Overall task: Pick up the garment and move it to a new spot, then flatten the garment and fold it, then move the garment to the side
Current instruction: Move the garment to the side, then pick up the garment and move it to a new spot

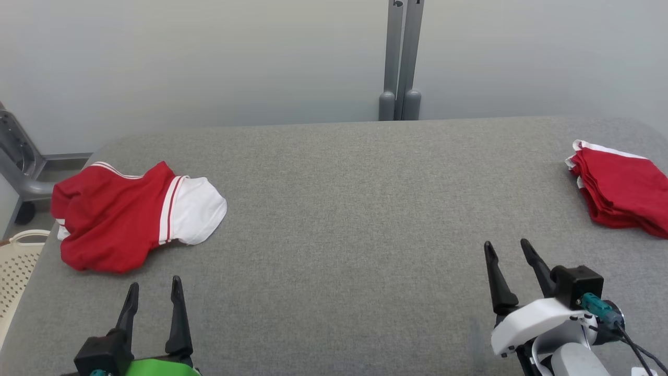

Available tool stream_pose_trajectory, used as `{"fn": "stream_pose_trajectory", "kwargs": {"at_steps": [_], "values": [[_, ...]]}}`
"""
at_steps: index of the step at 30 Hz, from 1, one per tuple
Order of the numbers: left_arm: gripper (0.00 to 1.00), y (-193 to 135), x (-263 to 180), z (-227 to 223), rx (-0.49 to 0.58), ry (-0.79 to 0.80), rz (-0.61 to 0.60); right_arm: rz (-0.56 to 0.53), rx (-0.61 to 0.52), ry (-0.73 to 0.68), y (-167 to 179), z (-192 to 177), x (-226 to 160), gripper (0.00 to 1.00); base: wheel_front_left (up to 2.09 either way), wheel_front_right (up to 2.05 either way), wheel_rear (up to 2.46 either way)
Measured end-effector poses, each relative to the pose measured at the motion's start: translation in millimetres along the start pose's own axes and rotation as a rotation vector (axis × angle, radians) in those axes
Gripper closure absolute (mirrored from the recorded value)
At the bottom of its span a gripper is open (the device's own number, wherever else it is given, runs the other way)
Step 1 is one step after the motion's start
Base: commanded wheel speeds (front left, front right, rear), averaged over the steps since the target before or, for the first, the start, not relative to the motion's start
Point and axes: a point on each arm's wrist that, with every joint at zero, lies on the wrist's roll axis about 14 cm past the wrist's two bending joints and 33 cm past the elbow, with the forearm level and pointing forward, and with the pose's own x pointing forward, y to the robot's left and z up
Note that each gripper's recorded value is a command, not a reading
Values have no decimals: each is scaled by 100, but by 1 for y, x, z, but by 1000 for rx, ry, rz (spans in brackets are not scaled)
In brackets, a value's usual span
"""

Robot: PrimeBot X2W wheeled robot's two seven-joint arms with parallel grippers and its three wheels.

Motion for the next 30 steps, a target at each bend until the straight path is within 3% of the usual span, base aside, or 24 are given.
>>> {"fn": "stream_pose_trajectory", "kwargs": {"at_steps": [10, 15, 30], "values": [[0, 18, -20, -42, 70, 133, 61, 0, -5, 79, 1, -24, -23, 0, 0, 0, 0], [0, 21, -20, -44, 62, 142, 68, -26, 64, 72, -3, -24, -27, 0, 0, 0, 0], [0, 17, -22, -43, 29, 138, 37, -41, 68, 114, -7, -31, -31, 0, 0, 0, 0]]}}
